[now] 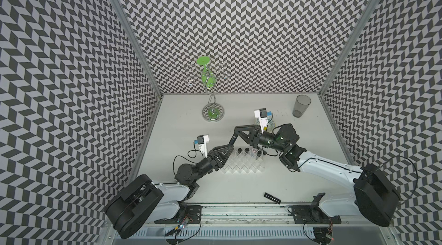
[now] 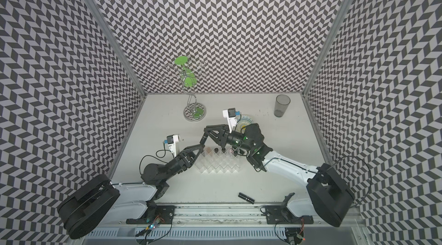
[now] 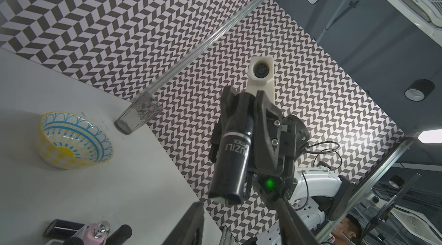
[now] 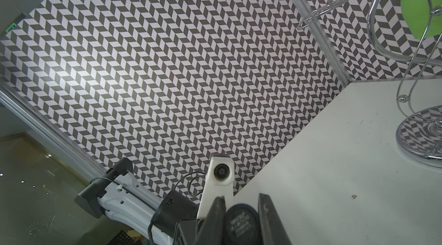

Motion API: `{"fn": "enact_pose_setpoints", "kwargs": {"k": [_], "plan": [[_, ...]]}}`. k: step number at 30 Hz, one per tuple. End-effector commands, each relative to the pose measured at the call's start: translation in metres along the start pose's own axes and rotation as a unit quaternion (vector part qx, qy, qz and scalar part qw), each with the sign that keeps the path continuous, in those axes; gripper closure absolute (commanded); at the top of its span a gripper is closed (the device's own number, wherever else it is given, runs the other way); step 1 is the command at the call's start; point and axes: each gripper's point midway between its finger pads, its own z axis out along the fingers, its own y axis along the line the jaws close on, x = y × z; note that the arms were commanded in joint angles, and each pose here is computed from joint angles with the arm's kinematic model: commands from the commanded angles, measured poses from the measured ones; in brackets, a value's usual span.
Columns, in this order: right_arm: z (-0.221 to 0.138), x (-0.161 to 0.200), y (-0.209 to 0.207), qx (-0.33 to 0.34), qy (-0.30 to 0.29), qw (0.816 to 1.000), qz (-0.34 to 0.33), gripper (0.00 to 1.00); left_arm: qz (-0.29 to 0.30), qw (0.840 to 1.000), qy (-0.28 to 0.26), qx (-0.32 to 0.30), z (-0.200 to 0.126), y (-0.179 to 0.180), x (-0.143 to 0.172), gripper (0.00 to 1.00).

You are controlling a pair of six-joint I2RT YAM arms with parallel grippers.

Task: Arrange the lipsticks in the organizer
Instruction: Adjust the lipstick.

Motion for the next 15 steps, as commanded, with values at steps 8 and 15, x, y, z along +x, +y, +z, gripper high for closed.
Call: {"fn": "enact_pose_setpoints", "kwargs": {"k": [8,15], "plan": [[0.003,-0.004,0.026,-0.065,0.0,0.998,-0.01,0.87,0.053,0.993,-0.045,0.095,0.001,-0.051,-0.024,0.59],[-0.001,0.007,0.023,-0.057,0.007,0.998,-0.006,0.87,0.053,0.993,-0.054,0.087,0.002,-0.047,-0.027,0.52]]}}
